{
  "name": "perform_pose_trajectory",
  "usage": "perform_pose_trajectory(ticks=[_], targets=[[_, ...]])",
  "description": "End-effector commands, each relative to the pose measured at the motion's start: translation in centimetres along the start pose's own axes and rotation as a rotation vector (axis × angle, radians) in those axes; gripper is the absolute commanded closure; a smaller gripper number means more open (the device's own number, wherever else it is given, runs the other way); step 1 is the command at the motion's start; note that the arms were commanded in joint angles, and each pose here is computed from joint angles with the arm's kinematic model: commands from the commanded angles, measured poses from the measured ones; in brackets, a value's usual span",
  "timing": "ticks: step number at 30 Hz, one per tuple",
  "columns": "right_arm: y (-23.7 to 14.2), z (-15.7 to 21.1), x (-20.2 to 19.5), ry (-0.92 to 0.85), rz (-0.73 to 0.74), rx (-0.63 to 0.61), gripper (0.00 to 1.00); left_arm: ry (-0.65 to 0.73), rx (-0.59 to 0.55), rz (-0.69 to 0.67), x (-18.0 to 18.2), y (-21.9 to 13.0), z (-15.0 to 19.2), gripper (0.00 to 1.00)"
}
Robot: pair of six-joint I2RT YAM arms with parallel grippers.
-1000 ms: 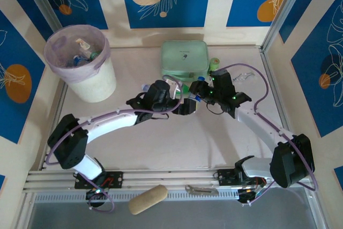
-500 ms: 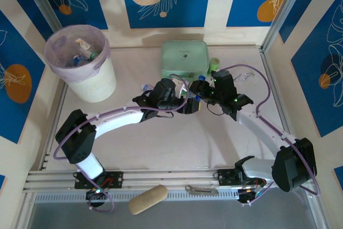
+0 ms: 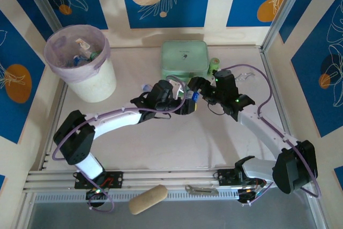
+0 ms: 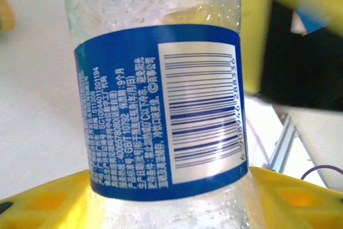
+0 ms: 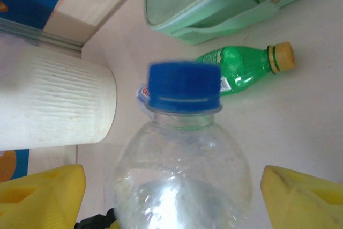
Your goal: Put the plastic bottles in the bin
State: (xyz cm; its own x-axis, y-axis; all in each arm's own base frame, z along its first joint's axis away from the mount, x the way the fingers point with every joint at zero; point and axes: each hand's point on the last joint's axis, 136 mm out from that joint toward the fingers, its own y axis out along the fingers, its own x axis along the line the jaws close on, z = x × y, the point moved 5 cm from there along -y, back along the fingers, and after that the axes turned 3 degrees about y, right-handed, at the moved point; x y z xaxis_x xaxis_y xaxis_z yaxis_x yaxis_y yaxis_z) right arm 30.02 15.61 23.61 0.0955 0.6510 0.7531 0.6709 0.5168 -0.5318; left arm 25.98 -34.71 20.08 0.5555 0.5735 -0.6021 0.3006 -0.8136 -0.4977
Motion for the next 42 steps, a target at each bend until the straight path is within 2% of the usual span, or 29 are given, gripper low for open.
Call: perform_pose_trajectory(ticks=[1,6,12,21,26,31,37,42], targets=[[-1.5,-0.7,-0.7,0.016,0.013,-0.041,0.14,-0.025,-0.06,-0.053,1.9,-2.3,-1.2,0.41],[-2.1,-0.9,-1.9,0.042,0.029,-0.065,0.14,0.018,-0.149,-0.163,3.9,-6.8,-4.1,0.41],[-1.5,-0.6,-2.1,0.053,0.02,-0.043,0.14,0.141,-0.3,-0.342,5.1,-14.5,-9.6,0.42],[0.1,0.7,-1.0,0.007,-0.005,0.037,0.14,0.327,-0.503,-0.741,7.1,-26.8,-15.2,0.44],[0.7,1.0,-0.1,-0.035,-0.009,0.066,0.14,0.302,-0.56,-0.867,9.6,-31.5,-16.8,0.44],[1.0,1.2,0.6,-0.067,-0.007,0.084,0.14,0.253,-0.584,-0.957,12.4,-34.3,-17.8,0.44],[0.9,1.4,0.9,-0.089,-0.002,0.096,0.14,0.111,-0.595,-0.968,17.0,-36.2,-18.4,0.44],[0.7,1.5,1.0,-0.107,0.007,0.097,0.14,-0.008,-0.568,-0.946,20.7,-36.3,-18.0,0.43]])
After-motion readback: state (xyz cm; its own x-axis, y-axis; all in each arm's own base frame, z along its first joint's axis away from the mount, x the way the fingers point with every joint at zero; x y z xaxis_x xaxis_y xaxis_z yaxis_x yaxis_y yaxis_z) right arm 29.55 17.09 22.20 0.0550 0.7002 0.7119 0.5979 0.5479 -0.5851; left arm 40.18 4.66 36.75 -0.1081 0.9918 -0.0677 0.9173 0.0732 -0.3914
